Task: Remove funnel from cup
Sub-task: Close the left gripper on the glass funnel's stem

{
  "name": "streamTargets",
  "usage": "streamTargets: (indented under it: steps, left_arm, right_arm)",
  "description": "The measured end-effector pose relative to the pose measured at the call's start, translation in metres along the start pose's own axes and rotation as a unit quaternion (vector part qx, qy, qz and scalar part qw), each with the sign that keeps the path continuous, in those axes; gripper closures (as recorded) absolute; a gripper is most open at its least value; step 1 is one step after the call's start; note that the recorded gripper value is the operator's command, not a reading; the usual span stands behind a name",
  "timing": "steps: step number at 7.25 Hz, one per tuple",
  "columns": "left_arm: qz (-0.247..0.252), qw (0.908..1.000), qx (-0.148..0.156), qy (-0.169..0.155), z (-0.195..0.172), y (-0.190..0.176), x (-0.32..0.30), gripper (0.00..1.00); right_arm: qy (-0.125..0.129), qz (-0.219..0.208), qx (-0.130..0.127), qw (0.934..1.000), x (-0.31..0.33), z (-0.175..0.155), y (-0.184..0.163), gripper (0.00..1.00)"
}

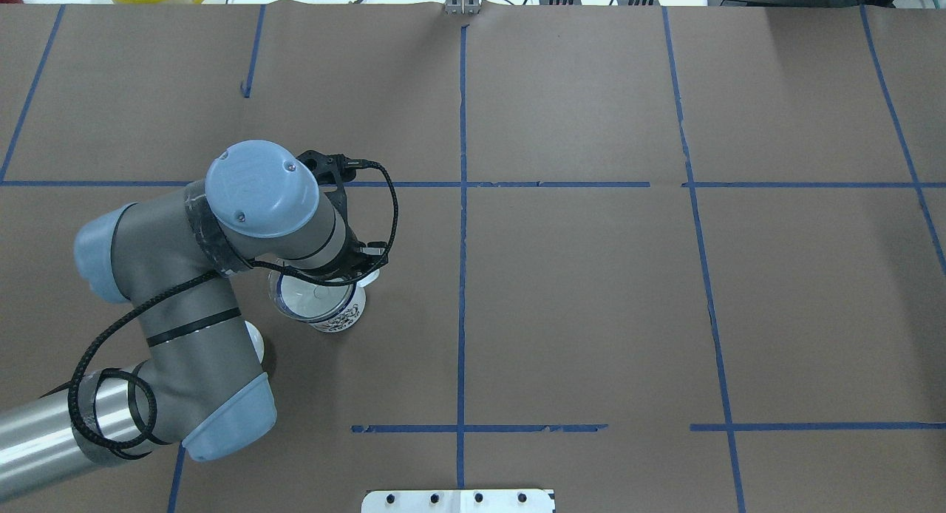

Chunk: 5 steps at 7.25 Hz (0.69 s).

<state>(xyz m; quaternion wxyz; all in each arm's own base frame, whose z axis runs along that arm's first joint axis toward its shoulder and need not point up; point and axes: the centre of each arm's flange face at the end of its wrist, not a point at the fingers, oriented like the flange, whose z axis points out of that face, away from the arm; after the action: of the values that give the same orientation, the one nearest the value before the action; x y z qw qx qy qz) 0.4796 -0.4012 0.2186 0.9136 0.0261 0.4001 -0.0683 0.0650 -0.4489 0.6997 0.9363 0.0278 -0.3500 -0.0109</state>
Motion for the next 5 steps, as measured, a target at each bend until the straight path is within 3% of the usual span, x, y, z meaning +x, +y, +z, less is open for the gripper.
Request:
streamTargets:
  steps: [2, 4, 5]
  left_arm:
    - [-0.001, 1.0000, -0.001, -0.005, -0.017, 0.004, 0.002, 1.00]
    - [-0.010, 0.9999, 0.009, 0.005, -0.061, 0.005, 0.003, 1.00]
    - [-0.041, 0.9987, 0.024, 0.016, -0.086, -0.005, -0.003, 1.00]
  right_arm:
    - [0.000, 0.000, 0.000, 1.0000, 0.000, 0.000, 0.000, 0.00]
    - [0.000, 0.000, 0.000, 1.0000, 0.000, 0.000, 0.000, 0.00]
    - [0.000, 0.000, 0.000, 1.0000, 0.000, 0.000, 0.000, 0.00]
